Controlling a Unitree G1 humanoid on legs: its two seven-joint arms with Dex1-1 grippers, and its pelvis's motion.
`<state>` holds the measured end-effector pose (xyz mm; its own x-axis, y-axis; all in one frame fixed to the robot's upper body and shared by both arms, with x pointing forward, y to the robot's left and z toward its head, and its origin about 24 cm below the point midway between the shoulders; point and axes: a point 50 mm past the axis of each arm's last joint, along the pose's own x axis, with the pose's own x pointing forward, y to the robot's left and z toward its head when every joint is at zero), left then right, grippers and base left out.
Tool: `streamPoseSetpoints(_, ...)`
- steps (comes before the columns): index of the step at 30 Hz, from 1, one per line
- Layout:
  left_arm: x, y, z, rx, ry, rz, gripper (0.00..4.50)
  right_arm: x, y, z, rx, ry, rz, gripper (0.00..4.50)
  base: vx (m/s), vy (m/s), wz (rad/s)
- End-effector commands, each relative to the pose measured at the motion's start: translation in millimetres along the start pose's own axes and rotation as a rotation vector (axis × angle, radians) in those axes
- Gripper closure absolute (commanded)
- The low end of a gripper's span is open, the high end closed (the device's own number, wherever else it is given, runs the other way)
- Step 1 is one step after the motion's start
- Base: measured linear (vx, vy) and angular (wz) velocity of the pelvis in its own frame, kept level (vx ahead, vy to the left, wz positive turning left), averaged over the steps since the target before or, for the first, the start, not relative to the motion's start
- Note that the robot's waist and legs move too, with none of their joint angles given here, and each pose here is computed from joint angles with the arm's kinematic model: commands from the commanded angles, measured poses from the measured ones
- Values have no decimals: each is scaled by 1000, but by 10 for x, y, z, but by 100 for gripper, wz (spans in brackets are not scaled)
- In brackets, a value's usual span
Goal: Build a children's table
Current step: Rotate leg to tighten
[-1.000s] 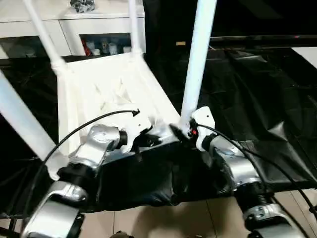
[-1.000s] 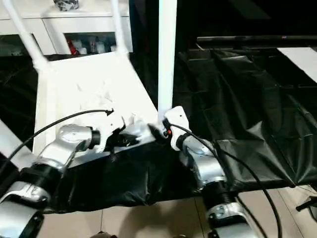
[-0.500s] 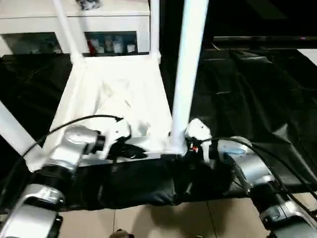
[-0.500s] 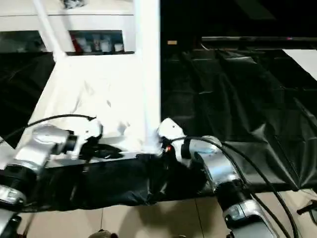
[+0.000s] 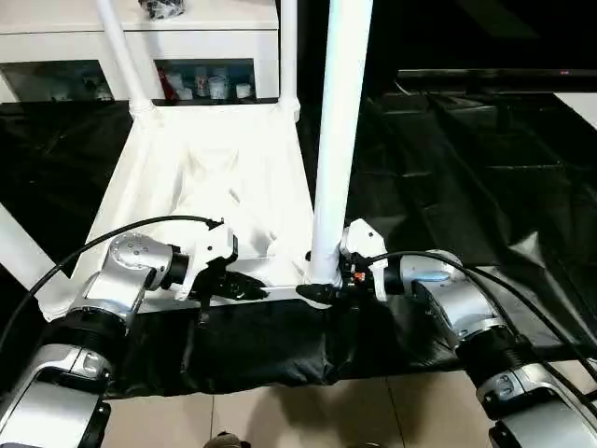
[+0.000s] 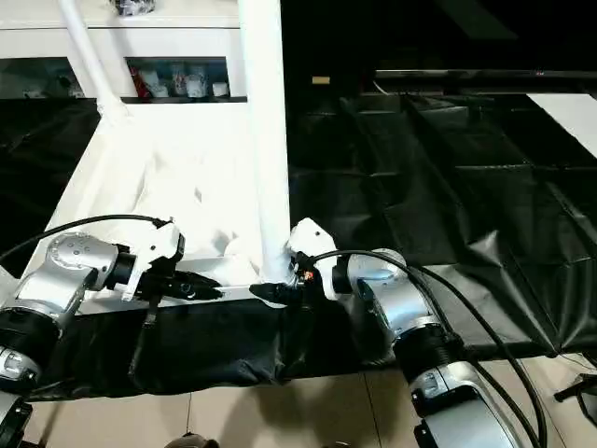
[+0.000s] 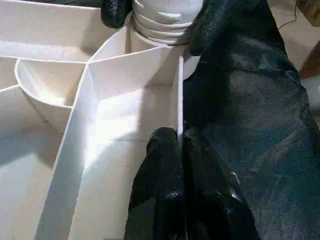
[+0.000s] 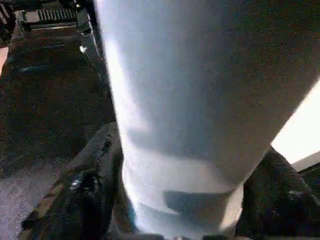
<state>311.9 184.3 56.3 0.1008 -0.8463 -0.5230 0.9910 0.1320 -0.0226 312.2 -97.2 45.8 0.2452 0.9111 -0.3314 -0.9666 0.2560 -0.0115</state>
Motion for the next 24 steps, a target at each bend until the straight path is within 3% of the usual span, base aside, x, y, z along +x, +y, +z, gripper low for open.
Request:
streamPoseSetpoints(1, -4, 54, 125, 32, -37, 14, 450, 44, -5, 61, -18, -12, 22, 164, 0, 0, 0)
streamPoseSetpoints(5, 34, 65, 143, 15, -65, 50, 450, 65, 7, 18, -3, -18, -7, 175, 0, 0, 0)
streamPoseSetpoints(11, 152, 109, 183, -12, -77, 159, 450, 121, -63, 3, 58, -76, -241, 178, 0, 0, 0)
streamPoseSetpoints(13, 339, 120, 267, -51, -126, 241, 450, 213, -54, -69, 125, -87, -396, 178, 0, 0, 0)
streamPoseSetpoints(19, 690, 45, 399, -59, -160, 307, 450, 439, 27, -108, 206, -90, -555, 178, 0, 0, 0)
streamPoseSetpoints(20, 769, 11, 423, -49, -170, 307, 450, 511, 60, -57, 210, -116, -555, 122, 0, 0, 0)
streamPoseSetpoints(24, 854, -40, 444, -28, -173, 299, 450, 593, 94, 47, 213, -166, -538, 105, 0, 0, 0)
